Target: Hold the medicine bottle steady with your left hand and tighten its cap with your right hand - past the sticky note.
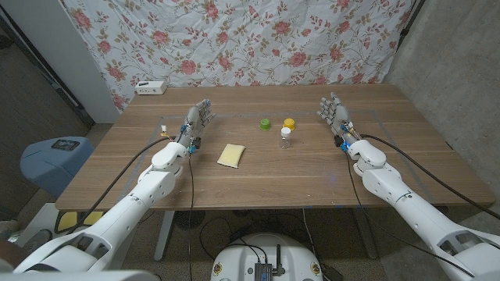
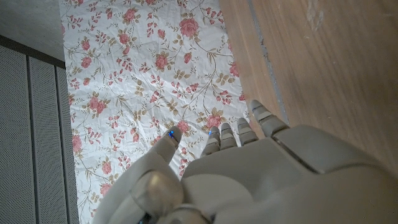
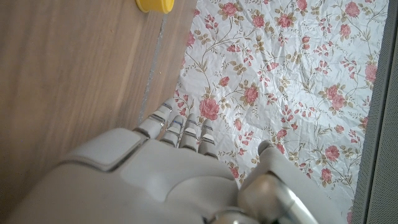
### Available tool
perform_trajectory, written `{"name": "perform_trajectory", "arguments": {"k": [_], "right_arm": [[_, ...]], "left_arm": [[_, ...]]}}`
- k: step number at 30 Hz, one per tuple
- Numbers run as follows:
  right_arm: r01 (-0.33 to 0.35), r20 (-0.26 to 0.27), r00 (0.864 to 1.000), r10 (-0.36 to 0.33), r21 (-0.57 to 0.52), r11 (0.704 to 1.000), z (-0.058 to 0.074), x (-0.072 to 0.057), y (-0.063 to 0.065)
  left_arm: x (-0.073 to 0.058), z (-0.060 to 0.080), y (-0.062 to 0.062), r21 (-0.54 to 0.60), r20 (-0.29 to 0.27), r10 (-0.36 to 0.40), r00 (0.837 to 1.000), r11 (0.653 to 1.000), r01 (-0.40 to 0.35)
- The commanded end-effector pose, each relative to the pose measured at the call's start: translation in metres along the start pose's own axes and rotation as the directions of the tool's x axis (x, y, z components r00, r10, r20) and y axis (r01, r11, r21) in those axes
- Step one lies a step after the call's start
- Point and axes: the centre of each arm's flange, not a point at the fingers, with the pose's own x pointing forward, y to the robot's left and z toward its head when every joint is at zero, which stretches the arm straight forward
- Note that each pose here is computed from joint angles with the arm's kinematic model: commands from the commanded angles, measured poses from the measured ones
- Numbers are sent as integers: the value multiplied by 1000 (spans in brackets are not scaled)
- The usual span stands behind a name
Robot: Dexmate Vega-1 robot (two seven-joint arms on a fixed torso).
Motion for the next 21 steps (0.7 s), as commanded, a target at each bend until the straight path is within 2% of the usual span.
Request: {"name": "perform_trajectory", "arguments": {"k": [1,21], "right_arm": [[-11,-5,1000,11,1,1000,-2,5,-1],[2,1,1000,-2,-5,1000,-3,8,-3]], "left_arm": [[1,-2,-5,11,-10,0,1000,1000,0],[-1,11,-26,95,6,-65,998,993,65]]}}
